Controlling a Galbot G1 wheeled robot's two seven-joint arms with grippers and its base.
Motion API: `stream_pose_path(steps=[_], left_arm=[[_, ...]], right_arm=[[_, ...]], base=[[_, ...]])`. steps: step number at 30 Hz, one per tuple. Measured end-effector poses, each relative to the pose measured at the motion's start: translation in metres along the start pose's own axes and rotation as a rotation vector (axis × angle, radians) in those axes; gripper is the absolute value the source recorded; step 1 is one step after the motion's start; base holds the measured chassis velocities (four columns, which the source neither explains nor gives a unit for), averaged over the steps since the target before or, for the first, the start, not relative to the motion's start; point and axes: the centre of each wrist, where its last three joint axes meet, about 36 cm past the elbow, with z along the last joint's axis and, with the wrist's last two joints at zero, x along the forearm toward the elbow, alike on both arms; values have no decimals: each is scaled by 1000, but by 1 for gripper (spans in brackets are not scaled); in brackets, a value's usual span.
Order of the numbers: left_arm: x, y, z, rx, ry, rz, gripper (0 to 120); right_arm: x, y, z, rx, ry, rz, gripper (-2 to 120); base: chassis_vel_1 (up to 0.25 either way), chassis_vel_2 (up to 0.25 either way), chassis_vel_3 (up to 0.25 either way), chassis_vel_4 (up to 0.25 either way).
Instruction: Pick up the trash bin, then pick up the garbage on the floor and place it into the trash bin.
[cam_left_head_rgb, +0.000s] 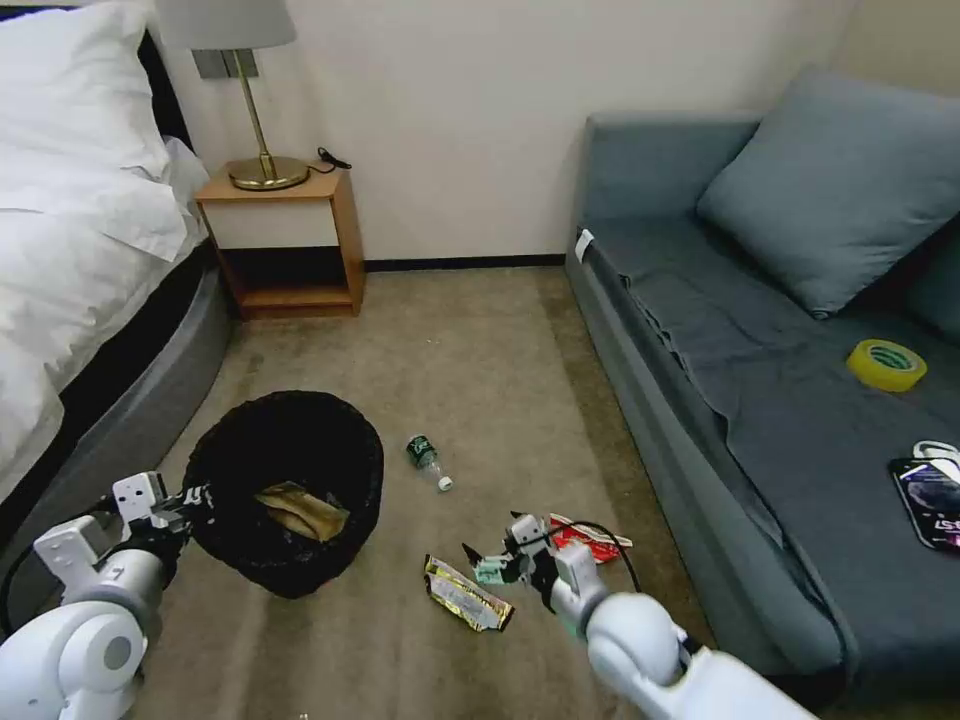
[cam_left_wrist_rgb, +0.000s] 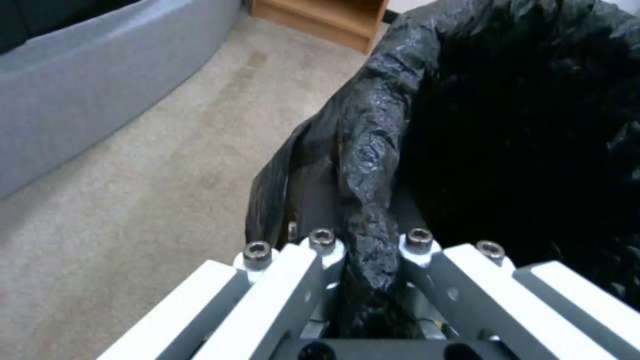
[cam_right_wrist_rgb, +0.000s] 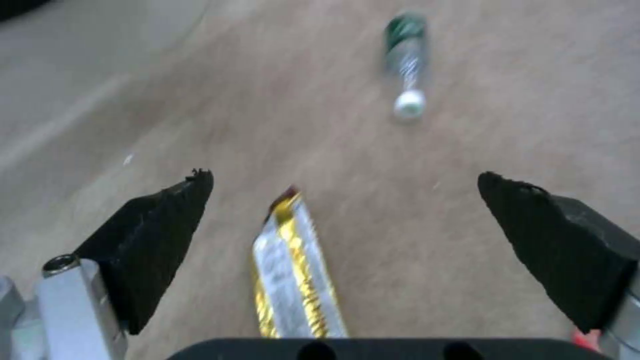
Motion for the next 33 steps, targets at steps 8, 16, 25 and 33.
stream_pose_path(steps=[8, 16, 25, 33], left_arm=[[1, 5, 3, 11, 3, -18, 3], [3, 9, 4, 10, 4, -32, 3], [3, 16, 3, 8, 6, -41, 3], [-1, 19, 5, 7, 11, -41, 3]], right_arm=[[-27, -30, 4, -29, 149, -168, 100], [-69, -48, 21, -31, 285, -241, 100], [-96, -52, 46, 13, 362, -241, 100], [-106, -54, 60, 20, 354, -219, 100]], base=[[0, 0, 0, 0], [0, 0, 0, 0], [0, 0, 0, 0], [0, 0, 0, 0]])
